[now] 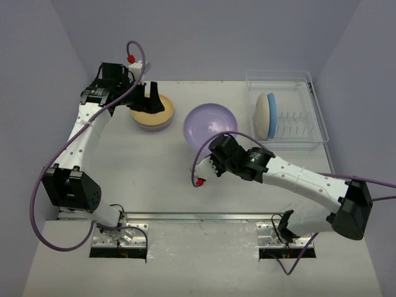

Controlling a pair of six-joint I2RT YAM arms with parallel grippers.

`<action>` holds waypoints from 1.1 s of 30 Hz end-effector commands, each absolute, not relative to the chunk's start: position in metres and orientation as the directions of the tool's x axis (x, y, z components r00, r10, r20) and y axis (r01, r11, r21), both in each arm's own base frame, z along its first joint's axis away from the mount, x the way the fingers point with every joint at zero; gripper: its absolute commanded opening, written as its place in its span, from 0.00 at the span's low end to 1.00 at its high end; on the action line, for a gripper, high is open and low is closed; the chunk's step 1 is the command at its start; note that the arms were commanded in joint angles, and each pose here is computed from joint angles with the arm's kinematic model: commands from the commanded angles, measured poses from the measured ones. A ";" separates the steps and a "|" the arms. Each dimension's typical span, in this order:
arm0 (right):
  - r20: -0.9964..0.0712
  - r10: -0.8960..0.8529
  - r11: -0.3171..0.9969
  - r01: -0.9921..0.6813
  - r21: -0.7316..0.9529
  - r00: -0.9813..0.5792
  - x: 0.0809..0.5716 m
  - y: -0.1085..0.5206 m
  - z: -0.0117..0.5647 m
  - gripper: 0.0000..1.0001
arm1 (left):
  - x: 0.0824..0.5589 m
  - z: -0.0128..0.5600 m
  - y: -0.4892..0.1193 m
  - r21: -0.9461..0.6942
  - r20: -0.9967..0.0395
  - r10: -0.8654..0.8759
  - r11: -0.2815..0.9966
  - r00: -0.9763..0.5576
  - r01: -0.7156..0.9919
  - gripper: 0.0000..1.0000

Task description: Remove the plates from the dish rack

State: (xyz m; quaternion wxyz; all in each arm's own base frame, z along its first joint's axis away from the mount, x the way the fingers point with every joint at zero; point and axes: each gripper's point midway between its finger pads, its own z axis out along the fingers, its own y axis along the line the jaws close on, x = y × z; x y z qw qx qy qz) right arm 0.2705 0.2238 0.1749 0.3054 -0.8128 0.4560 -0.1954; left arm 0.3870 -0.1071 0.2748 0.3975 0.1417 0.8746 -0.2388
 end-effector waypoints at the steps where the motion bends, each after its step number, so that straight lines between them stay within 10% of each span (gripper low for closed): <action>1: 0.140 -0.849 -0.385 -0.416 -0.824 0.509 0.296 0.253 0.223 0.00 | 0.380 0.263 -0.129 -0.229 -0.752 0.180 0.831 -0.635 0.507 0.76; 12: 0.176 -0.814 -0.441 -0.392 -0.808 0.553 0.284 0.272 0.207 0.00 | 0.378 0.232 -0.162 -0.165 -0.701 0.298 0.816 -0.648 0.553 0.60; 21: 0.171 -0.816 -0.415 -0.354 -0.838 0.552 0.287 0.276 0.214 0.00 | 0.379 0.221 -0.171 -0.204 -0.688 0.291 0.802 -0.665 0.561 0.28; 25: 0.159 -0.834 -0.389 -0.359 -0.849 0.528 0.288 0.270 0.207 0.26 | 0.381 0.222 -0.174 -0.227 -0.689 0.275 0.797 -0.671 0.560 0.01; 33: 0.064 -0.922 -0.241 -0.437 -0.867 0.382 0.319 0.224 0.209 0.77 | 0.418 0.231 -0.135 -0.355 -0.673 0.096 0.828 -0.734 0.434 0.00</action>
